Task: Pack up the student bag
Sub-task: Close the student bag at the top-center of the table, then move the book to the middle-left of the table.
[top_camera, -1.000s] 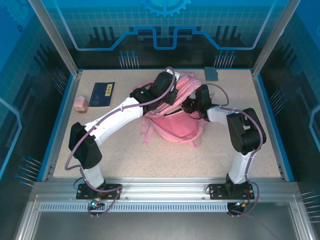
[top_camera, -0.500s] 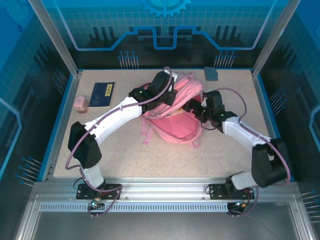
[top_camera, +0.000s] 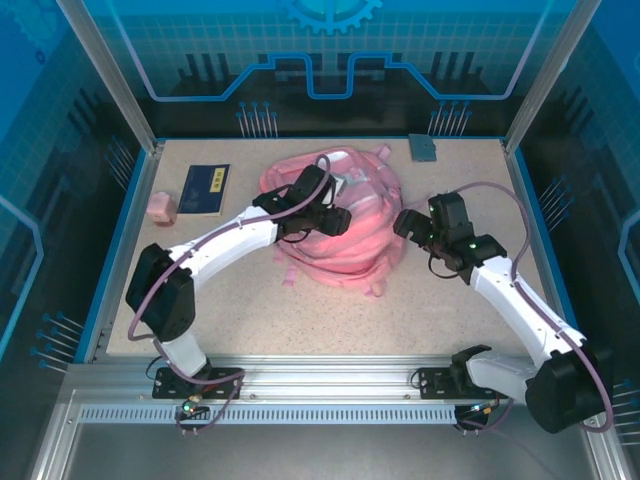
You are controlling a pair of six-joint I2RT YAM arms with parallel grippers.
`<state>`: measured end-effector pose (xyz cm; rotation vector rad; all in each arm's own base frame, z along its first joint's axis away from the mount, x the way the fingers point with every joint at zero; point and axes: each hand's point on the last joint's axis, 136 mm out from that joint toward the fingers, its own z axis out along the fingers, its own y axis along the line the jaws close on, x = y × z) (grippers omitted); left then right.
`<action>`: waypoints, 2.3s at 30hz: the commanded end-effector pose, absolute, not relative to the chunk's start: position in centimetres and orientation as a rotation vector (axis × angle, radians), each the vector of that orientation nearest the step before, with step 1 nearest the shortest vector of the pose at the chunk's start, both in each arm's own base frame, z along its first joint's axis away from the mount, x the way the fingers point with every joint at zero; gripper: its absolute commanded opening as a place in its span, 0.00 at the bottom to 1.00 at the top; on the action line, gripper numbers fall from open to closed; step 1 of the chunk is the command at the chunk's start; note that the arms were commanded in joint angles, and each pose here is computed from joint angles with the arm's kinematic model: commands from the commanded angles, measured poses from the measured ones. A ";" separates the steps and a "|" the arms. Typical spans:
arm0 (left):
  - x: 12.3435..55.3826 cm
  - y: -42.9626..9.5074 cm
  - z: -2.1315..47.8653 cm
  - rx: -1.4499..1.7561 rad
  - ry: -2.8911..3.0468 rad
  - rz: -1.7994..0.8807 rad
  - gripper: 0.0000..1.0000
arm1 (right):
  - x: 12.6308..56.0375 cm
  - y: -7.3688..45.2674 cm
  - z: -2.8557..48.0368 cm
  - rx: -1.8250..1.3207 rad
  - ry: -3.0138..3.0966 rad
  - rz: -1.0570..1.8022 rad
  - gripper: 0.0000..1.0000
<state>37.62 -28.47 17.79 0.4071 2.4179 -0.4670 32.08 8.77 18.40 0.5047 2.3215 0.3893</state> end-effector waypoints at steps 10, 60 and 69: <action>39.5 -14.1 18.8 -0.275 2.374 -0.472 0.99 | 33.9 20.0 21.2 0.066 2.362 0.623 0.93; 41.3 -2.8 0.9 -1.103 2.670 -0.589 0.93 | 32.7 28.3 18.8 -0.109 2.484 0.780 0.95; 32.6 -7.3 0.9 -1.157 2.680 -0.621 0.93 | 32.9 28.8 17.6 -0.114 2.503 0.788 0.94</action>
